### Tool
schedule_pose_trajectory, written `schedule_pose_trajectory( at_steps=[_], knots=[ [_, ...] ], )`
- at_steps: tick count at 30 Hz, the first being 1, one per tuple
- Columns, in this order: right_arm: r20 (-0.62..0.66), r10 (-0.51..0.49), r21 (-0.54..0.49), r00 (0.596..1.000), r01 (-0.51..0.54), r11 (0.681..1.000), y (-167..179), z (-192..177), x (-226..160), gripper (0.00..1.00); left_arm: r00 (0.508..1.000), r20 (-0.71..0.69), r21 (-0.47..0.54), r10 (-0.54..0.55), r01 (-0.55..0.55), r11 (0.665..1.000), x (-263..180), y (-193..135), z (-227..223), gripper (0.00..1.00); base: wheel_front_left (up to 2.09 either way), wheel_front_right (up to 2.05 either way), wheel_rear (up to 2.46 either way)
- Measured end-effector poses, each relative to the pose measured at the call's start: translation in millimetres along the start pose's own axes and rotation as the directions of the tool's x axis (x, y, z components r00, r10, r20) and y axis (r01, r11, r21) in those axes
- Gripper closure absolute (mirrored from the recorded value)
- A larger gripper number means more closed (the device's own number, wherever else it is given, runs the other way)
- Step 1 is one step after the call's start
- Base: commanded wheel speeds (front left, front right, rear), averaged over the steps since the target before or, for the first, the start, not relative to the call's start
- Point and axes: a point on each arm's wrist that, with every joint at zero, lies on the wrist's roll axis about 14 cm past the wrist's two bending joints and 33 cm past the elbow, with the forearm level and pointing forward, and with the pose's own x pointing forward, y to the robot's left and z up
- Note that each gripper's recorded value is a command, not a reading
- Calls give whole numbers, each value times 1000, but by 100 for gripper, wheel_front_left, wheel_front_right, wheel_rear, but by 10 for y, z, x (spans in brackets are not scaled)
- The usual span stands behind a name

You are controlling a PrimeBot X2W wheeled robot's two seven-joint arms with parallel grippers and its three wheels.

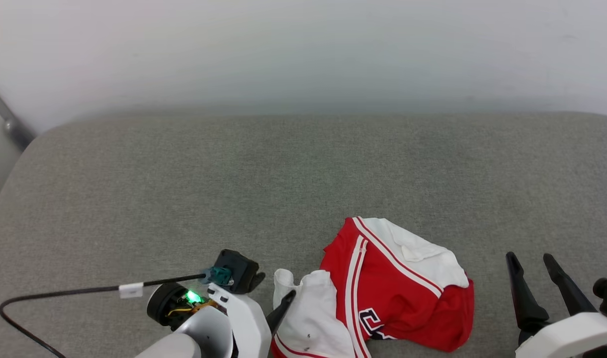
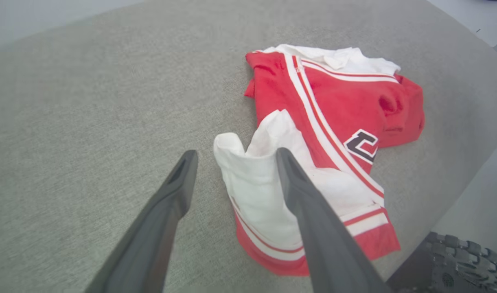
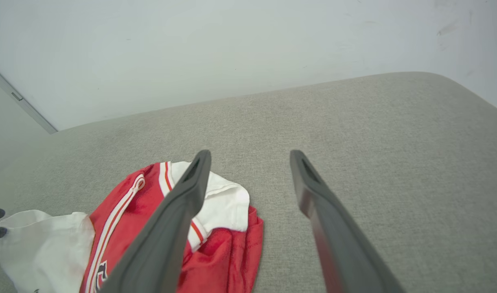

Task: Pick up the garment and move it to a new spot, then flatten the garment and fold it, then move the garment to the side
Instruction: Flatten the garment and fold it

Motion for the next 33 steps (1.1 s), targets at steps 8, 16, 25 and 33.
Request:
schedule_pose_trajectory(
  at_steps=[8,16,25,33],
  knots=[
    [-17,-28,27,999,29,999,-91,-89,32,0,976,-190,10,-104,108,994,141,-59,-299,77,0,0,0],
    [-27,-50,25,998,51,998,-163,-142,68,0,999,-53,3,12,-12,1000,257,319,54,100,0,0,0],
    [-45,-31,16,999,32,999,-107,-182,144,0,923,69,-230,378,-354,906,-151,1261,86,100,0,0,0],
    [-70,-26,15,997,27,1000,-95,-247,216,0,844,-117,-455,523,-513,727,-473,1439,-789,100,0,0,0]
  ],
)
